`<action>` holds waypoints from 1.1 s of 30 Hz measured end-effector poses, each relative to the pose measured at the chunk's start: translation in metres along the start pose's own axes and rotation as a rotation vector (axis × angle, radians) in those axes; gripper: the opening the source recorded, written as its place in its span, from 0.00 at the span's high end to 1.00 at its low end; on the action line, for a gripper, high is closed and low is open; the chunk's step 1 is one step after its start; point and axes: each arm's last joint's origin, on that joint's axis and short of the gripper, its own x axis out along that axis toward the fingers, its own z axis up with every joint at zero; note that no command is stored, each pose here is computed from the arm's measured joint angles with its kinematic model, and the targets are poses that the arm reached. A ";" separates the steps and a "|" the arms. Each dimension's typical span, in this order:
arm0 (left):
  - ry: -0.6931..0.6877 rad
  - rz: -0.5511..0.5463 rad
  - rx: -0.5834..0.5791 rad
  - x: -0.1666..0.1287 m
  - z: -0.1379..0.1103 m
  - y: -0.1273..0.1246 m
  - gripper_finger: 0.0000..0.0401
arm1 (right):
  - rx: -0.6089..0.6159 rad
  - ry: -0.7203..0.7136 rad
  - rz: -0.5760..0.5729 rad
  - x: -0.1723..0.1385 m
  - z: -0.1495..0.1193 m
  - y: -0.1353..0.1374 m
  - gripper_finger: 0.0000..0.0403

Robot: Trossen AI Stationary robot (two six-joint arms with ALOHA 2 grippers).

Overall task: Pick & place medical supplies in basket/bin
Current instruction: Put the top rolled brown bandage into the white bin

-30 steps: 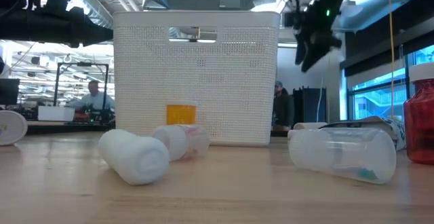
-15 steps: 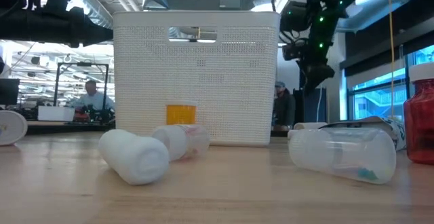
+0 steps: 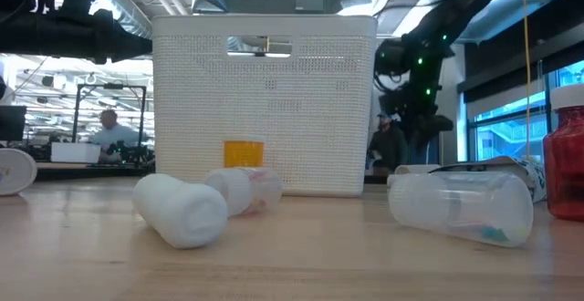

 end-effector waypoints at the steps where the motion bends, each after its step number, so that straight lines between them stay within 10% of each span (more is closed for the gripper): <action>1: 0.000 0.000 0.000 0.000 0.000 0.000 0.98 | -0.005 0.010 0.009 0.005 0.000 0.000 0.32; 19: 0.000 0.001 0.000 0.000 0.000 0.000 0.99 | -0.046 0.083 0.078 0.060 -0.001 0.002 0.34; 33: 0.000 0.001 0.000 0.000 0.000 0.000 0.98 | 0.041 0.096 0.083 0.059 -0.002 0.002 0.80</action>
